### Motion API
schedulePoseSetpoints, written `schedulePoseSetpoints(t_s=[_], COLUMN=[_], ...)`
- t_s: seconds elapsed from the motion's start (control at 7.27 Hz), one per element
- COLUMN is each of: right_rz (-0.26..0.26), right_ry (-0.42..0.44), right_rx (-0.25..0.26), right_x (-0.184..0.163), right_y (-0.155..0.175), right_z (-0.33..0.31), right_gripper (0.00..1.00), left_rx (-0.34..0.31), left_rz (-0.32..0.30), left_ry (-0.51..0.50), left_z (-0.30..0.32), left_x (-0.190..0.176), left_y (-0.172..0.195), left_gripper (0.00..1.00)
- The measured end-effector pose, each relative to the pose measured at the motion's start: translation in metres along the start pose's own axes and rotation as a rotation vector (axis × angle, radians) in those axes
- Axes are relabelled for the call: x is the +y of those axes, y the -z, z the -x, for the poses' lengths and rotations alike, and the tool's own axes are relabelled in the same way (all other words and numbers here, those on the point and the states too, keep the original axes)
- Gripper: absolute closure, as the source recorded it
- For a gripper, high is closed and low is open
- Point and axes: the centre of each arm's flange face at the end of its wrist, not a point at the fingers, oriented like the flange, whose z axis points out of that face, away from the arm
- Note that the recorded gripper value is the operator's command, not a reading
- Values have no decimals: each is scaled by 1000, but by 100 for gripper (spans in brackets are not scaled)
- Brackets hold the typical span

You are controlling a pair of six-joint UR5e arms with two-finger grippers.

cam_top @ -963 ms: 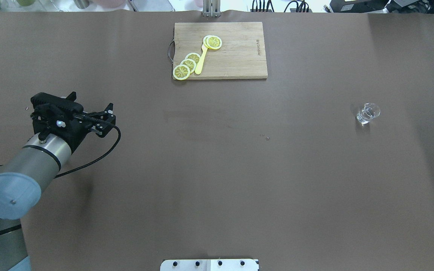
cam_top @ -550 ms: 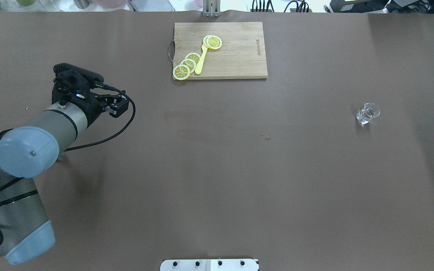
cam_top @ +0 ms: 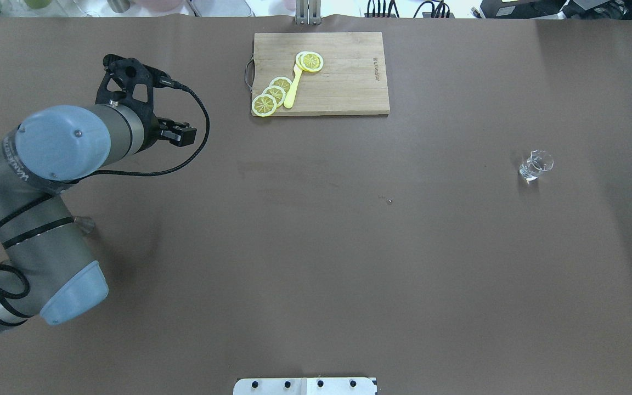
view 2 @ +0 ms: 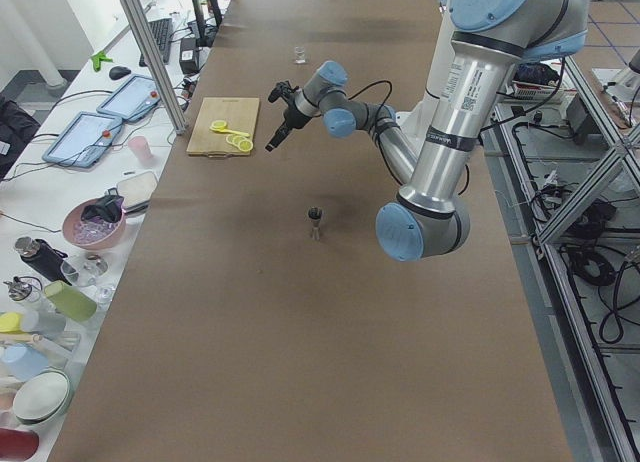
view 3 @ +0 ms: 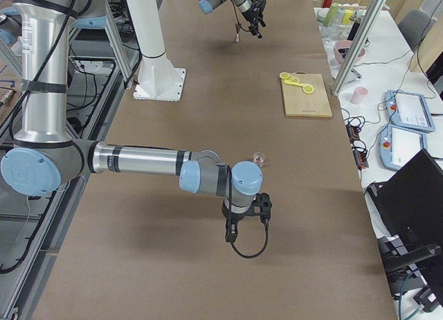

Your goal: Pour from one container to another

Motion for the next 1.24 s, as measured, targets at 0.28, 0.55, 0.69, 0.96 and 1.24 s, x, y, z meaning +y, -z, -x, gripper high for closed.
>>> schedulePoseSetpoints(t_s=[0.28, 0.55, 0.69, 0.96, 1.24], right_rz=[-1, -2, -3, -13, -21], right_ry=[1, 2, 2, 1, 4], right_rx=[-1, -1, -1, 4, 11], right_x=[0, 0, 1, 3, 3], right_y=[1, 1, 1, 6, 10], right_z=[1, 1, 1, 0, 1], right_gripper=[0, 0, 0, 0, 0], left_rx=[-35, -138, -188, -182, -99], left_rz=[164, 292, 340, 411, 445], left_ry=[-21, -65, -62, -83, -38], left_z=[23, 62, 78, 104, 125], left_x=[-8, -19, -23, -36, -48], left_y=[-7, -12, -13, -11, -7], left_gripper=[2, 2, 2, 2, 2])
